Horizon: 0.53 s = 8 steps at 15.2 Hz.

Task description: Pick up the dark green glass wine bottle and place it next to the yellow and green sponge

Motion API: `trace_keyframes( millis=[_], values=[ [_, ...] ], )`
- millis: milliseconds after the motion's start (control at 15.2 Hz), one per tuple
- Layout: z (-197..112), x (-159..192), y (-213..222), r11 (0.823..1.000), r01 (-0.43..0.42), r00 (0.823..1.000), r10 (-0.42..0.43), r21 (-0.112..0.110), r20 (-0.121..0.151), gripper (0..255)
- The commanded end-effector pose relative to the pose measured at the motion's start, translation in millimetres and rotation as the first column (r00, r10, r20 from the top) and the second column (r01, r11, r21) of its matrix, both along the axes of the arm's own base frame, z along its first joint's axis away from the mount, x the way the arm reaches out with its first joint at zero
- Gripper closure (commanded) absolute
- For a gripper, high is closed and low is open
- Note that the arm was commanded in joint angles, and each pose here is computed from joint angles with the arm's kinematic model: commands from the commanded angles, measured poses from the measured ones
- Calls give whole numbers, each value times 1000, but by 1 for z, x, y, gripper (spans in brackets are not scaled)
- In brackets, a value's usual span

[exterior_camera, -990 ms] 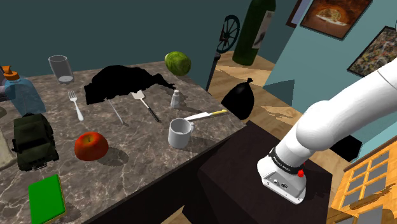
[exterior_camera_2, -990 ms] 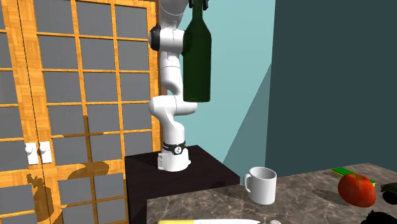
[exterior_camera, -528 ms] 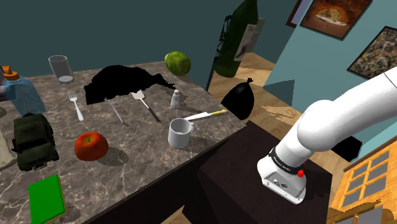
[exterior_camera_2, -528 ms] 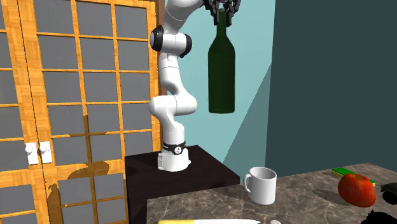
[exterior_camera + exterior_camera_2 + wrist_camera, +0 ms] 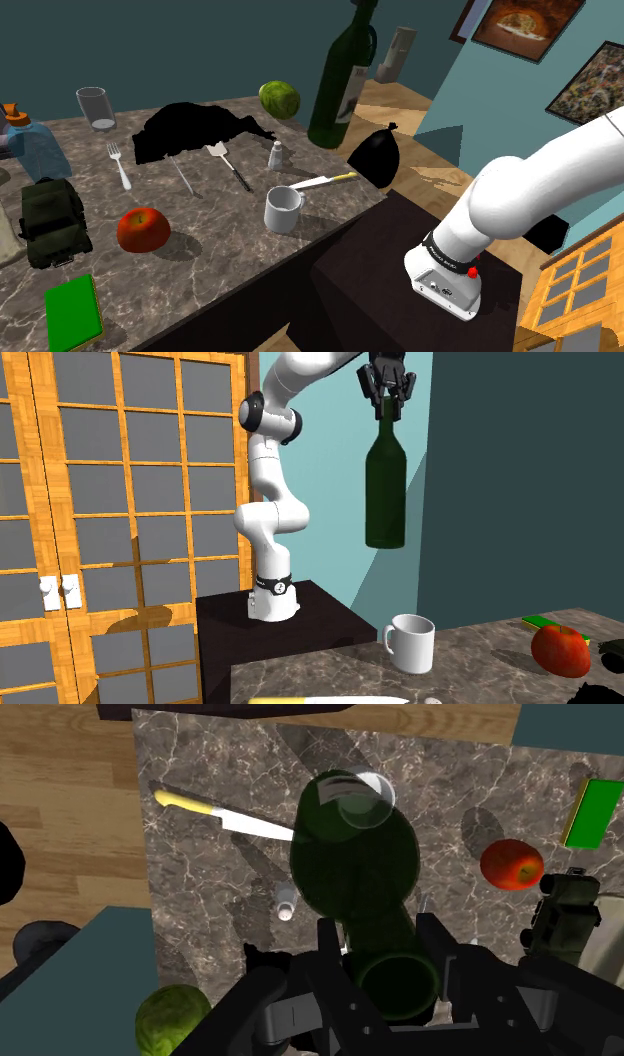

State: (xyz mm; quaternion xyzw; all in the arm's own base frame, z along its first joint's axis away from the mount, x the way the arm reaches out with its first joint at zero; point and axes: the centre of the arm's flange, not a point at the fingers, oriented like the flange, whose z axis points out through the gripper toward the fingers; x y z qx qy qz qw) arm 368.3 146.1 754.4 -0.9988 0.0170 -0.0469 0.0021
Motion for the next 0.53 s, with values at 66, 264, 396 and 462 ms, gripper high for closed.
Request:
trace_keyframes(
  millis=[66, 264, 396, 462],
  values=[
    [-17, 3, 35, 1000, 1, 1000, -1, 0, 1, 255],
    [-34, 5, 71, 1000, 1, 1000, -1, 0, 1, 255],
    [-45, 7, 94, 1000, 1, 1000, -1, 0, 1, 255],
    [-51, 8, 106, 1000, 1, 1000, -1, 0, 1, 255]
  ],
)
